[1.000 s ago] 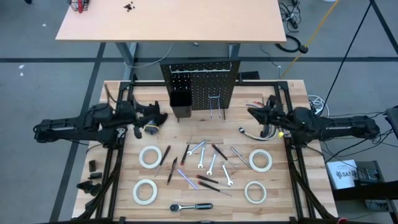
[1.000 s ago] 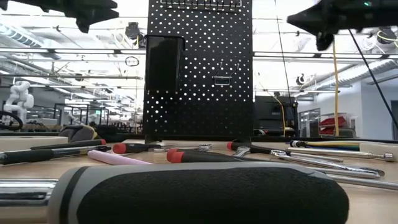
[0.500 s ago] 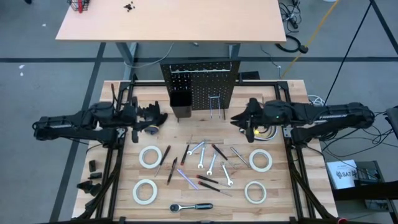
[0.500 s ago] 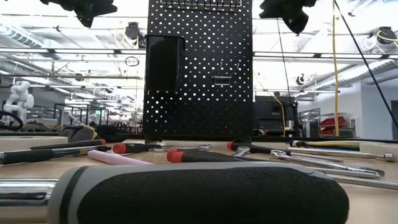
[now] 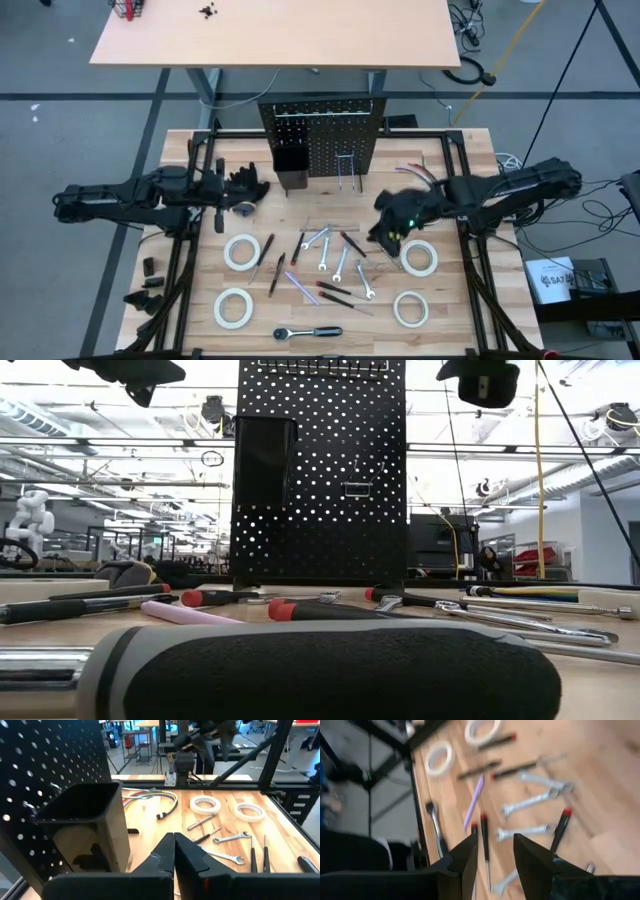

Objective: Hang tools onto peg board
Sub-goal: Put the silver magnetic rod into the black bin on the peg board

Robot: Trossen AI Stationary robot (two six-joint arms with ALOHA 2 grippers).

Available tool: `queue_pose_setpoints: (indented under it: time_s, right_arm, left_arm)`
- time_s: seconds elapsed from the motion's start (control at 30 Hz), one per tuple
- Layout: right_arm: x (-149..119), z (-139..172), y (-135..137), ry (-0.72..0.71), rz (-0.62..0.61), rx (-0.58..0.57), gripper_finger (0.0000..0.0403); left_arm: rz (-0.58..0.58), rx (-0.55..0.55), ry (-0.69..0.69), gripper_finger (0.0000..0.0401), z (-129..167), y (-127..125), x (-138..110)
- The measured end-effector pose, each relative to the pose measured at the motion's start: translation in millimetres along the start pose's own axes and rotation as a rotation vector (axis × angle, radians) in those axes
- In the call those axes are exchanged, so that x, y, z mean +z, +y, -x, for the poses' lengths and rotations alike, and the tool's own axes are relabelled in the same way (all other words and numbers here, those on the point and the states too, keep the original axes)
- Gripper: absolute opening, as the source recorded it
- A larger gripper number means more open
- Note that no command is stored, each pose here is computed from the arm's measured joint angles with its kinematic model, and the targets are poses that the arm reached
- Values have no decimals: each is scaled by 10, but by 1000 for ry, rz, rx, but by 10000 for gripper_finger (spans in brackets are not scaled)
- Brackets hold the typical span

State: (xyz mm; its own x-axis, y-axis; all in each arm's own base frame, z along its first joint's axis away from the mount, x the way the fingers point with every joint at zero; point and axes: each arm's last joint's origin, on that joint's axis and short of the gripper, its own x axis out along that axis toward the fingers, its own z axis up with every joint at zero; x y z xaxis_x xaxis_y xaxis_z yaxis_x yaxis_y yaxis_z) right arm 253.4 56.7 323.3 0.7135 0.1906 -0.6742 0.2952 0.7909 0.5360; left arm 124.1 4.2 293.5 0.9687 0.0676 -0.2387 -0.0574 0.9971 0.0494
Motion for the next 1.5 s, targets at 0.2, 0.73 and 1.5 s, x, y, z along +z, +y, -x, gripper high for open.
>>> queue_pose_setpoints:
  time_s: [0.2,0.73,1.5]
  right_arm:
    - [-207,-263,107,123,14,-42,110]
    - [-656,-557,144,338,304,-245,109]
    - [-1070,-764,-217,216,-144,-516,109]
  left_arm:
    - [36,-61,83,2,-164,-111,-52]
    - [185,71,117,0,-599,-675,-148]
    - [38,-69,186,0,-780,-913,-285]
